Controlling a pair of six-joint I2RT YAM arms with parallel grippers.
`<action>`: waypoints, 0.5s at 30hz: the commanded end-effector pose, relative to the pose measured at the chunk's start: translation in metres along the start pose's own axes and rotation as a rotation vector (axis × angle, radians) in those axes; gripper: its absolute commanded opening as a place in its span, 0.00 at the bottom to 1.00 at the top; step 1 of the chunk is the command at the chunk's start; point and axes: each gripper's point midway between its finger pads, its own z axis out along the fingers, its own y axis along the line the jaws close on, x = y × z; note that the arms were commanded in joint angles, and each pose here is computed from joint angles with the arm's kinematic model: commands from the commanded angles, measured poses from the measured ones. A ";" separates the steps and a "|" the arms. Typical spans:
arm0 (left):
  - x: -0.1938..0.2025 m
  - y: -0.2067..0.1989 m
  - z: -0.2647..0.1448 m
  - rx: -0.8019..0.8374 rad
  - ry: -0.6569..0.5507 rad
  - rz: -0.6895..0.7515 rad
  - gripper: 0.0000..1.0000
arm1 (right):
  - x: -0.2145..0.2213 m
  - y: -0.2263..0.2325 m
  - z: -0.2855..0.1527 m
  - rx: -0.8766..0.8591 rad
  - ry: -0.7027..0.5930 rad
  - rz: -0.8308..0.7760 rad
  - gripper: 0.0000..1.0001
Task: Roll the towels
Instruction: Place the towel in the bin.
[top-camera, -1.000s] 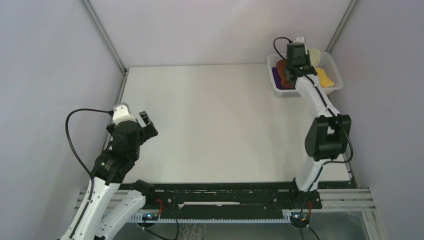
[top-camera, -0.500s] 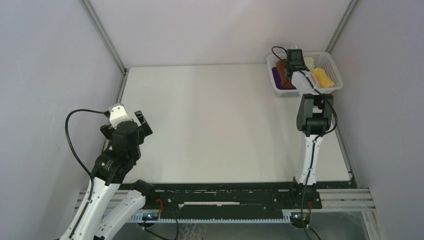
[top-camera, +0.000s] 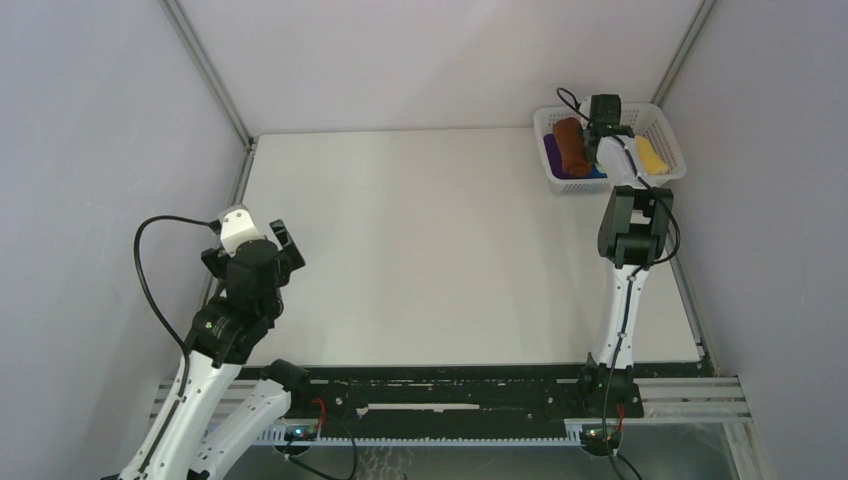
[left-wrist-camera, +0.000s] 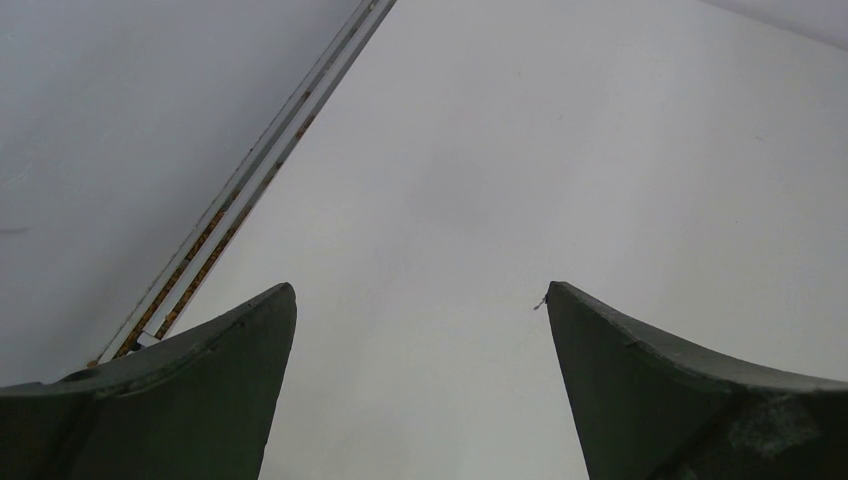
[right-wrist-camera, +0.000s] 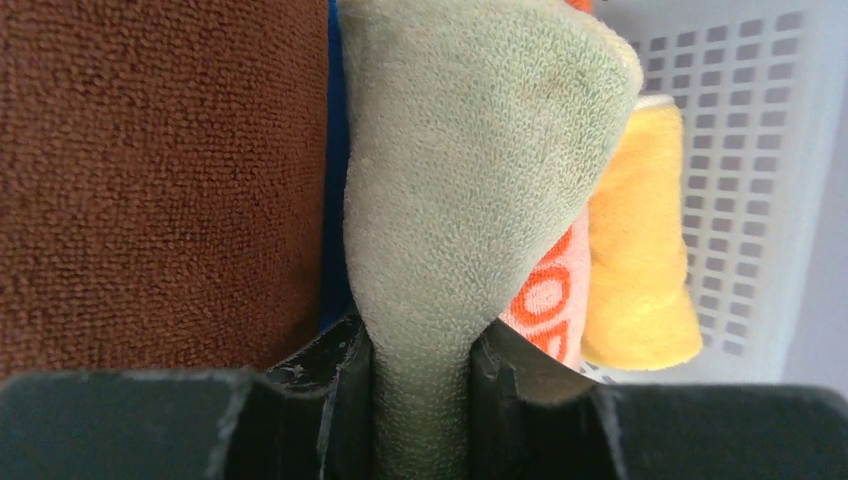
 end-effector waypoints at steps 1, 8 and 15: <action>0.001 0.001 0.004 -0.015 -0.012 0.009 1.00 | 0.002 0.031 0.004 -0.178 -0.005 0.019 0.12; 0.000 0.002 0.003 -0.012 -0.017 0.001 1.00 | 0.015 0.048 0.000 -0.261 0.026 0.012 0.15; -0.001 0.002 0.000 0.001 -0.024 -0.011 1.00 | 0.016 0.040 -0.009 -0.240 0.025 0.010 0.28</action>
